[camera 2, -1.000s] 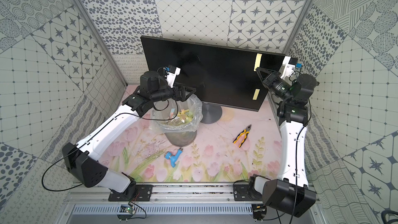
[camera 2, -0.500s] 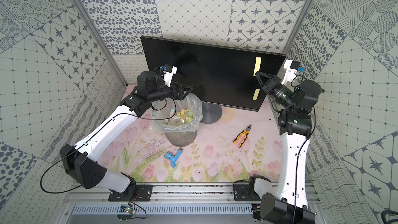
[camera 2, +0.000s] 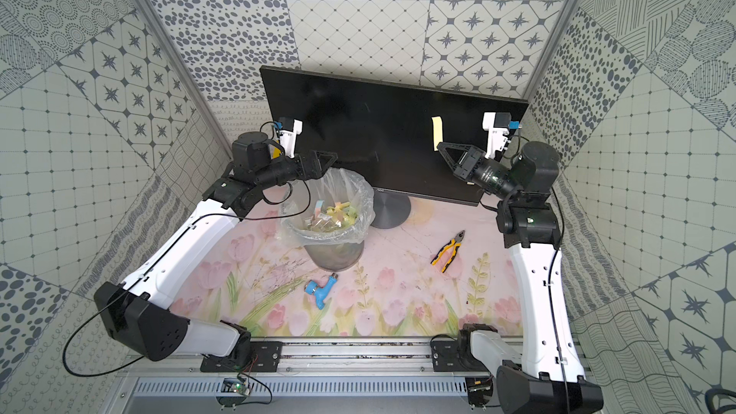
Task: Remove the sticky note from the monitor
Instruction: Tear off the sticky note from the monitor, then place the sticky note in the trash bin.
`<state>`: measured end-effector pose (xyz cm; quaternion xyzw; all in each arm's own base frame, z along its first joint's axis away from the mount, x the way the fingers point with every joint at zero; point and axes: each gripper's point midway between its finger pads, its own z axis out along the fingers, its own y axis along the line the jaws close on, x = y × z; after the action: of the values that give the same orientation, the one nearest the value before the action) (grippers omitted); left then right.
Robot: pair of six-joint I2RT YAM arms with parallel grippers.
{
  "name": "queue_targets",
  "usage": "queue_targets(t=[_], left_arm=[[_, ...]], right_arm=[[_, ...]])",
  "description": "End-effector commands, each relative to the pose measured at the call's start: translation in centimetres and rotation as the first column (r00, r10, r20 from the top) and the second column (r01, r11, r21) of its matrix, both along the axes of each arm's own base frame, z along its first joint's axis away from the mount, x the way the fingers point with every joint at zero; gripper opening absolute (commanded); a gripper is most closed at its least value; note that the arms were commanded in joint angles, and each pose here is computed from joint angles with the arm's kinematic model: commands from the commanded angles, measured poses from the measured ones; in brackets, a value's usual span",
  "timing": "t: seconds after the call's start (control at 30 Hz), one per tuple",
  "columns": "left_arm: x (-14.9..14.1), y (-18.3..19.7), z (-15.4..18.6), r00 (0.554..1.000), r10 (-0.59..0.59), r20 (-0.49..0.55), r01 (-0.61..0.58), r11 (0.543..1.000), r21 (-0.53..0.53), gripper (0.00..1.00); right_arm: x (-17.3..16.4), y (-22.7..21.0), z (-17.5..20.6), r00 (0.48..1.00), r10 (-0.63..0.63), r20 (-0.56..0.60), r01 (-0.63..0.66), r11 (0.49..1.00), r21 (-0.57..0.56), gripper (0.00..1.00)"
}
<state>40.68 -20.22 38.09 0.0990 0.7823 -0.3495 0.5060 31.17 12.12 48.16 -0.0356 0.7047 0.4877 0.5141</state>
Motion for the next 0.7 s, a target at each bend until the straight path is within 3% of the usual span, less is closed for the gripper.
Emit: queue_targets(t=[0.0,0.3,0.67], left_arm=[[0.1,3.5,-0.2,0.990,0.133,-0.043,-0.132,0.991,0.005,0.99],[-1.8,8.5,-2.4,0.949,0.263,-0.173,-0.262,0.965,0.030,0.95],[-5.1,11.0,-6.4,0.892,0.275,-0.359,-0.271,0.961,0.062,0.77]], right_arm=[[0.1,1.8,1.2,0.996,0.032,0.080,-0.027,0.997,-0.068,0.00],[0.4,8.9,-0.8,0.982,0.179,0.064,-0.157,0.953,-0.259,0.00],[0.1,19.0,-7.4,0.929,0.363,-0.075,-0.348,0.783,-0.515,0.00]])
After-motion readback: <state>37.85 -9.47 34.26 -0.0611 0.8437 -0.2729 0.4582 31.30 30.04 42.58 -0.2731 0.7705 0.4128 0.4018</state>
